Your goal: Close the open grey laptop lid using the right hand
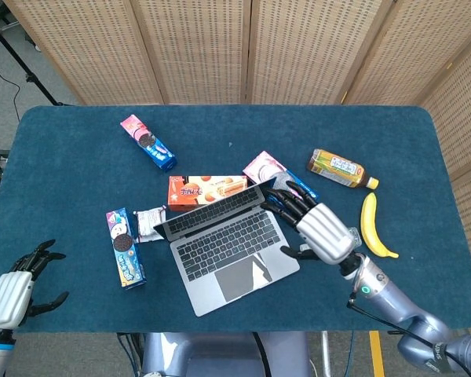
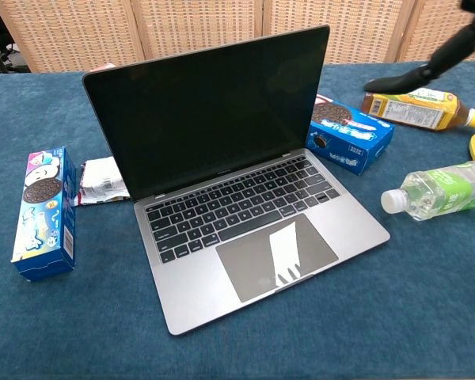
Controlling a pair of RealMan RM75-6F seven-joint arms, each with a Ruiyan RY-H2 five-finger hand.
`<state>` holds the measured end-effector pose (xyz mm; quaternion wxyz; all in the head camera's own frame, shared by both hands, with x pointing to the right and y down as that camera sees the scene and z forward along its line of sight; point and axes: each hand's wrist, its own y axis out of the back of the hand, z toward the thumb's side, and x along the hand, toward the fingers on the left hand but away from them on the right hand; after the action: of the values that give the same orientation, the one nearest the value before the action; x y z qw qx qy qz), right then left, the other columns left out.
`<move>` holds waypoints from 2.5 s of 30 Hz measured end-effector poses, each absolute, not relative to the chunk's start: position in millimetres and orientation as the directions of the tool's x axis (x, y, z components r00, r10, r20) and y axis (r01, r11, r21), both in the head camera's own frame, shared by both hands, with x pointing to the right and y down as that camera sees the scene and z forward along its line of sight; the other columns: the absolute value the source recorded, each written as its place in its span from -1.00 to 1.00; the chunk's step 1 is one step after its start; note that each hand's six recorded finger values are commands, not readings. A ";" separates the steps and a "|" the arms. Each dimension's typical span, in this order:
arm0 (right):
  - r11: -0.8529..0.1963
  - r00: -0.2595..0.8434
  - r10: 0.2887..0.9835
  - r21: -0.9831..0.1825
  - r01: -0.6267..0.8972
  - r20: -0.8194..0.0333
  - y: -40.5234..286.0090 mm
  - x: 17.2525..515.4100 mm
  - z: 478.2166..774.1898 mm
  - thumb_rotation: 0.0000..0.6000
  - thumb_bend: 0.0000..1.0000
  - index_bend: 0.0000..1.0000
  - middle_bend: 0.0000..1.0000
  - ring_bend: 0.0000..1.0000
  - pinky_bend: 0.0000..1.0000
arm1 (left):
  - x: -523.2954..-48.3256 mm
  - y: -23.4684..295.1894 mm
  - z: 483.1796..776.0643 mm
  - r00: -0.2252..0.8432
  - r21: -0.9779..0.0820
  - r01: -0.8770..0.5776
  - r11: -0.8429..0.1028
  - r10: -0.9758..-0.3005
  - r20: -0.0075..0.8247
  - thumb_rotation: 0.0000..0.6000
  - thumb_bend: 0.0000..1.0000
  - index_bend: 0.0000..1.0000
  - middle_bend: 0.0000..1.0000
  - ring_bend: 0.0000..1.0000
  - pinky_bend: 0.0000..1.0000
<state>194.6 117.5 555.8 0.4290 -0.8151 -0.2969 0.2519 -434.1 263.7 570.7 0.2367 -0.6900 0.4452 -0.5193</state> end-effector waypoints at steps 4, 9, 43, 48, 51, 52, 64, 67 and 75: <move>-0.483 0.732 0.664 -0.835 0.264 -0.153 124.0 169.3 555.8 1.00 -0.53 -0.72 -0.93 -0.76 -1.00 | -436.0 264.7 571.5 0.060 -0.788 -0.366 -0.495 -0.858 0.511 1.00 -0.61 -0.39 -0.66 -0.57 -0.60; -0.505 0.763 0.628 -0.826 0.251 -0.152 128.9 144.8 559.3 1.00 -0.53 -0.72 -0.93 -0.76 -1.00 | -437.4 266.1 572.8 0.060 -0.785 -0.364 -0.501 -0.854 0.517 1.00 -0.61 -0.39 -0.66 -0.57 -0.60; -0.545 0.732 0.645 -0.804 0.239 -0.219 82.9 100.9 599.9 1.00 -0.53 -0.56 -0.63 -0.41 -0.97 | -432.9 270.2 581.4 0.084 -0.755 -0.372 -0.539 -0.830 0.551 1.00 -0.61 -0.39 -0.66 -0.57 -0.60; -0.536 0.733 0.647 -0.810 0.239 -0.212 82.9 100.6 597.0 1.00 -0.53 -0.55 -0.59 -0.36 -0.93 | -432.4 270.3 581.7 0.086 -0.754 -0.373 -0.541 -0.829 0.553 1.00 -0.61 -0.39 -0.66 -0.57 -0.60; -0.538 0.731 0.648 -0.808 0.241 -0.213 82.9 100.6 596.6 1.00 -0.53 -0.55 -0.59 -0.36 -0.93 | -432.5 270.3 582.0 0.086 -0.753 -0.372 -0.543 -0.828 0.554 1.00 -0.61 -0.39 -0.66 -0.57 -0.60; -0.538 0.731 0.648 -0.808 0.240 -0.214 83.0 100.8 596.8 1.00 -0.53 -0.55 -0.59 -0.36 -0.93 | -432.6 270.3 581.9 0.086 -0.753 -0.373 -0.543 -0.828 0.554 1.00 -0.61 -0.39 -0.66 -0.57 -0.60; -0.545 0.725 0.646 -0.810 0.218 -0.238 88.6 103.5 603.0 1.00 -0.53 -0.53 -0.57 -0.33 -0.89 | -430.7 271.2 583.5 0.091 -0.749 -0.369 -0.550 -0.824 0.560 1.00 -0.61 -0.39 -0.66 -0.57 -0.60; -0.541 0.721 0.648 -0.815 0.209 -0.245 89.4 105.5 603.8 1.00 -0.53 -0.53 -0.57 -0.33 -0.88 | -430.7 271.0 583.4 0.091 -0.749 -0.370 -0.550 -0.824 0.559 1.00 -0.61 -0.39 -0.66 -0.57 -0.60; -0.527 0.697 0.668 -0.827 0.196 -0.260 86.0 119.2 601.9 1.00 -0.53 -0.54 -0.57 -0.33 -0.88 | -429.1 272.1 584.4 0.097 -0.746 -0.367 -0.555 -0.821 0.563 1.00 -0.61 -0.39 -0.66 -0.57 -0.60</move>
<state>119.2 86.0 601.9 0.4097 -0.8251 -0.2619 0.2877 -429.1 272.1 584.4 0.2162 -0.7084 0.4190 -0.5253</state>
